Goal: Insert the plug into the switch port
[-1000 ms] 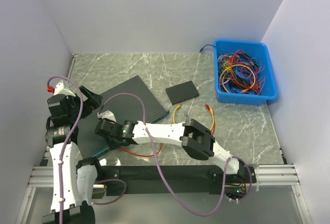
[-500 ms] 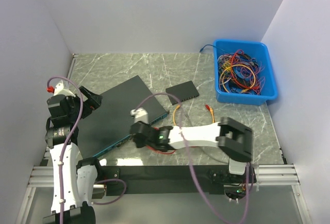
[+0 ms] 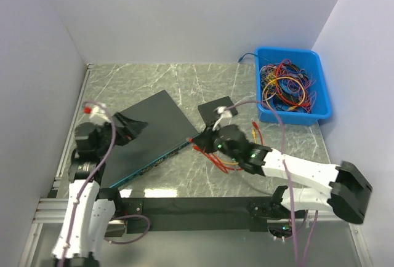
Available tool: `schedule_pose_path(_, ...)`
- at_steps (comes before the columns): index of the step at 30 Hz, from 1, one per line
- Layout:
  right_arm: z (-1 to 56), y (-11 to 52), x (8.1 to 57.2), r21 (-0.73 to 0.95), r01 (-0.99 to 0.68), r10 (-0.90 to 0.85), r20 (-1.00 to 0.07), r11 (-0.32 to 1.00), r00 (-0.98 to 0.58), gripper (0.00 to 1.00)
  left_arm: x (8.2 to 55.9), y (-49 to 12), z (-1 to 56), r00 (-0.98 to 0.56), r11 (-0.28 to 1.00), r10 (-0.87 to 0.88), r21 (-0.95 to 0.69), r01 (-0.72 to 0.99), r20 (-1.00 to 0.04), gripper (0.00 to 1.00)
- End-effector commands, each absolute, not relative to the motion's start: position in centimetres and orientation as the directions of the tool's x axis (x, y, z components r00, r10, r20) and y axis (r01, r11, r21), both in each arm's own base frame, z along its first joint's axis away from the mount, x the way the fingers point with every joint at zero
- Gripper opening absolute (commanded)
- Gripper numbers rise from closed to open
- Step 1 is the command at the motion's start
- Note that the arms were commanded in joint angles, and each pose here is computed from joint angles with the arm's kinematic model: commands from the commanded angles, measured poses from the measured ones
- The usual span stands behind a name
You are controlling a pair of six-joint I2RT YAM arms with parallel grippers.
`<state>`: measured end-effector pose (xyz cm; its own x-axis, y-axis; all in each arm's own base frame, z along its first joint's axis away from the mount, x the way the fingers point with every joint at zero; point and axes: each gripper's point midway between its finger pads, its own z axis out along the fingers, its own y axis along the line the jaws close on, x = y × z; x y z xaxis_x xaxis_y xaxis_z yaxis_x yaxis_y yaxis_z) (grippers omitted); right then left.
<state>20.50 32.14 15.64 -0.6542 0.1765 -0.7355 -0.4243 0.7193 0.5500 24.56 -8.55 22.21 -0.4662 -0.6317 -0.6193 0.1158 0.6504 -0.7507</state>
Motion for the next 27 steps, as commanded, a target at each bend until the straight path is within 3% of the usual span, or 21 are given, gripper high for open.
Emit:
schedule_pose_path(1, 21.5, 32.1, 21.1, 0.606, -0.543, 0.259, -0.770, 0.581, -0.583, 0.00, 25.9, -12.0, 23.5, -0.492, 0.608, -0.623, -0.772, 0.184, -0.608, 0.88)
schedule_pose_path(8, 22.8, 31.3, 19.6, 0.656, -0.597, 0.269, -0.745, 0.462, -0.610, 0.00, 25.1, -20.2, 23.8, -0.625, 0.511, -0.518, -0.797, 0.321, -0.584, 0.87)
schedule_pose_path(12, 23.4, 30.9, 19.2, 0.715, -0.596, 0.303, -0.696, 0.364, -0.651, 0.00, 23.8, -22.7, 22.9, -0.666, 0.419, -0.494, -0.824, 0.381, -0.559, 0.84)
schedule_pose_path(16, 22.7, 30.7, 19.2, 0.730, -0.589, 0.301, -0.681, 0.345, -0.667, 0.00, 22.7, -23.6, 23.5, -0.660, 0.346, -0.506, -0.831, 0.435, -0.556, 0.81)
schedule_pose_path(19, 22.0, 30.5, 19.9, 0.718, -0.578, 0.303, -0.691, 0.387, -0.656, 0.00, 22.6, -23.4, 23.3, -0.651, 0.368, -0.510, -0.827, 0.426, -0.562, 0.79)
schedule_pose_path(24, 18.5, 29.2, 21.6, 0.672, -0.495, 0.300, -0.713, 0.550, -0.634, 0.00, 23.9, -21.1, 22.4, -0.598, 0.543, -0.510, -0.771, 0.333, -0.618, 0.80)
schedule_pose_path(27, 17.6, 29.9, 20.8, 0.713, -0.492, 0.305, -0.676, 0.499, -0.670, 0.00, 24.7, -20.1, 22.5, -0.556, 0.584, -0.536, -0.754, 0.300, -0.636, 0.81)
